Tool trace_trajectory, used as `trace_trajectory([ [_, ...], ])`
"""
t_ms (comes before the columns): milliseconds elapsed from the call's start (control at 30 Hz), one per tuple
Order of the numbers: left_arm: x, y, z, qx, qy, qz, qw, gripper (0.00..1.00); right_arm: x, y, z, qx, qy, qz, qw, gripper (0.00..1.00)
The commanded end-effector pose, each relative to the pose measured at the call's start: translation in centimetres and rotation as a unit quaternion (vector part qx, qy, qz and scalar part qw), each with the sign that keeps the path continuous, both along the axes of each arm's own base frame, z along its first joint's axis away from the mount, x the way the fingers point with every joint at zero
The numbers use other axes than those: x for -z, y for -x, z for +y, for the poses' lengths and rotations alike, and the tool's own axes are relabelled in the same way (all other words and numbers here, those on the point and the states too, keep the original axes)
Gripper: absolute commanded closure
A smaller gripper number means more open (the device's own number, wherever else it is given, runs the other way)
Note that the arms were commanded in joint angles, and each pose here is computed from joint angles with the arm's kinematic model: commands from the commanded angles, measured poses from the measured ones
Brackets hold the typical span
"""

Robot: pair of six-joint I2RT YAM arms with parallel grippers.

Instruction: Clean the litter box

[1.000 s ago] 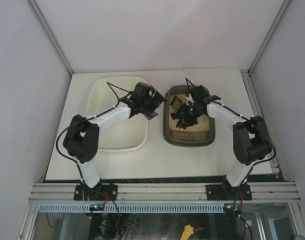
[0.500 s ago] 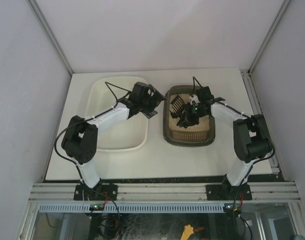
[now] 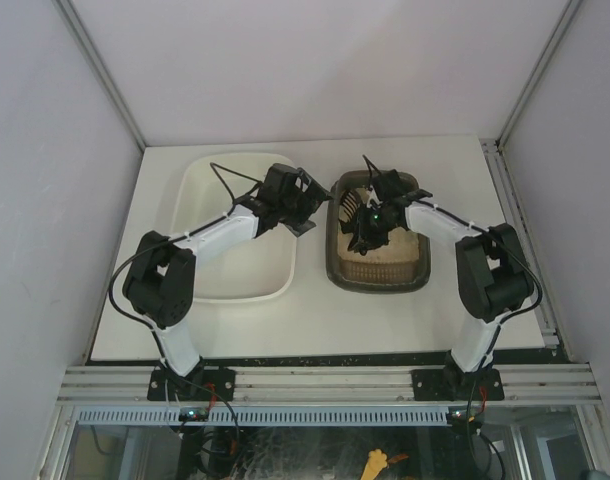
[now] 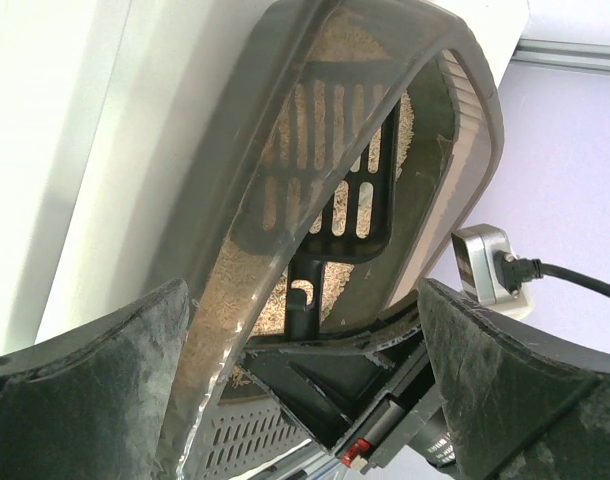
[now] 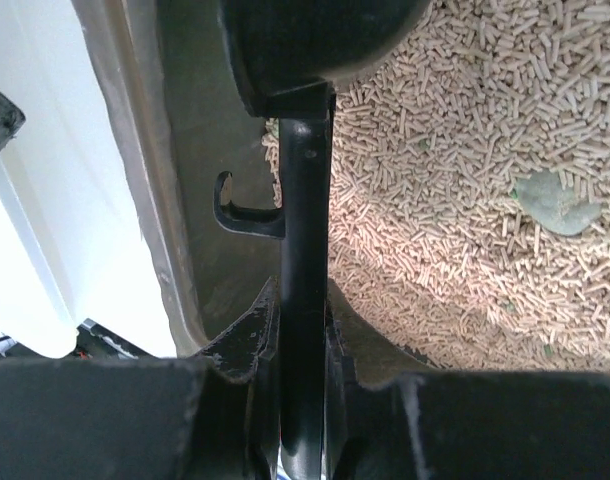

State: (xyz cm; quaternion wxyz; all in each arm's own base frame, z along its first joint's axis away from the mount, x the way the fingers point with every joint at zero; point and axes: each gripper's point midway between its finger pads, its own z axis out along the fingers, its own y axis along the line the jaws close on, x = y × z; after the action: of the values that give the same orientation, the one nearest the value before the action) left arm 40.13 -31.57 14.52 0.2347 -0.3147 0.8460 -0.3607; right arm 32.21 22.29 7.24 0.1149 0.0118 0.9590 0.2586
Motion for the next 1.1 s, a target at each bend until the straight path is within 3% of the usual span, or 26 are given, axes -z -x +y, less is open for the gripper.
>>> trace_trajectory([
  [0, -3.6, -0.5, -0.1, 0.011, 0.018, -0.048, 0.999, 0.00, -0.2, -1.9, 2.1, -0.025, -0.022, -0.044, 0.999, 1.00],
  [200, -3.6, -0.4, -0.2, 0.014, 0.018, -0.051, 0.998, 0.00, -2.0, -2.4, 3.2, -0.028, -0.122, -0.041, 0.991, 1.00],
  [433, -4.1, -0.4, -0.3, 0.020, 0.022, -0.056, 0.998, 0.00, -2.6, -1.7, 0.7, 0.000, -0.206, -0.032, 0.978, 1.00],
  [867, -6.9, -0.5, 1.0, 0.027, 0.000, -0.101, 0.994, 0.00, -2.9, -0.1, -2.7, 0.033, -0.163, -0.049, 0.985, 1.00],
  [1067, -11.7, 0.4, 3.8, 0.088, -0.050, -0.165, 0.981, 0.00, -3.5, 1.1, -3.8, 0.038, -0.152, -0.062, 0.986, 1.00],
])
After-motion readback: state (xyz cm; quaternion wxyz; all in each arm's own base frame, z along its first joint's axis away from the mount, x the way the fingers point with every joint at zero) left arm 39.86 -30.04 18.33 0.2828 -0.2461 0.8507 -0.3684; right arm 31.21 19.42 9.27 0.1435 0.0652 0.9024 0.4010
